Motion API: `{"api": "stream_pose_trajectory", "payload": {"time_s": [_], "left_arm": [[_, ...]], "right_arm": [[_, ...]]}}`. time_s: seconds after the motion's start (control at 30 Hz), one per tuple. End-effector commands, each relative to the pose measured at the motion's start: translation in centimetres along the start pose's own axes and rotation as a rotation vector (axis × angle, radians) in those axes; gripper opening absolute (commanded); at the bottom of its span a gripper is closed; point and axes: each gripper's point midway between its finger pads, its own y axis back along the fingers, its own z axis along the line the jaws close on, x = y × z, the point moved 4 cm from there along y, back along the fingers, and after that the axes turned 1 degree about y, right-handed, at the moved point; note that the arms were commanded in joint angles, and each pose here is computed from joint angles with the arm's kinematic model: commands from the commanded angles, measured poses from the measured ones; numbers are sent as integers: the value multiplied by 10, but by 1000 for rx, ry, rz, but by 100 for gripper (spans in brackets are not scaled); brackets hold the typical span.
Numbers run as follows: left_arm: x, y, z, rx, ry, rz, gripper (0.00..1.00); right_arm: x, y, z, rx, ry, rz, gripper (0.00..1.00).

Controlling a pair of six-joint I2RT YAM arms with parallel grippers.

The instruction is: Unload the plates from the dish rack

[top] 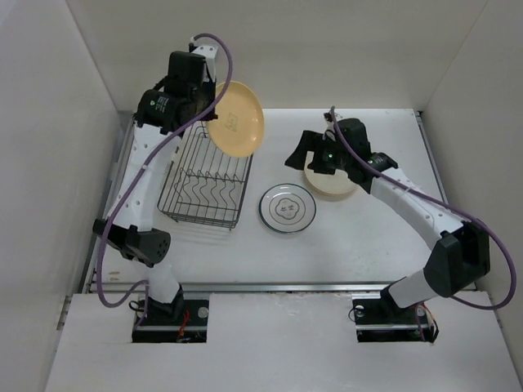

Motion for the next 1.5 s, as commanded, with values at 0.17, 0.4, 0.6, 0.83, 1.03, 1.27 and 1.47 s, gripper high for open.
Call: {"api": "stream_pose_trajectory", "payload": {"time_s": [0.17,0.4,0.6,0.83,1.03,1.27,1.47], "left_arm": [[58,-11,-58,665,179,318,0],[57,-6,-67,746,195,324,0],[61,-8,-71,774,212,350,0],[65,-21,-41,520,147,314,86],[67,-18,55,-145,6,244,100],[139,-15,130,-485,-116,481,100],[206,-12,152,-494,-102,664,97]], "right_arm": [[-42,6,36,-331,-82,-114,94],[-21,-24,24,-336,-154,-13,80],[-20,-28,23,-334,-165,-9,20],[-33,-17,5,-194,-194,-72,0],[-55,12,-62,101,-307,-184,0],[-45,41,-143,377,-439,-238,0],[-26,37,-179,487,-484,-218,0]]}}
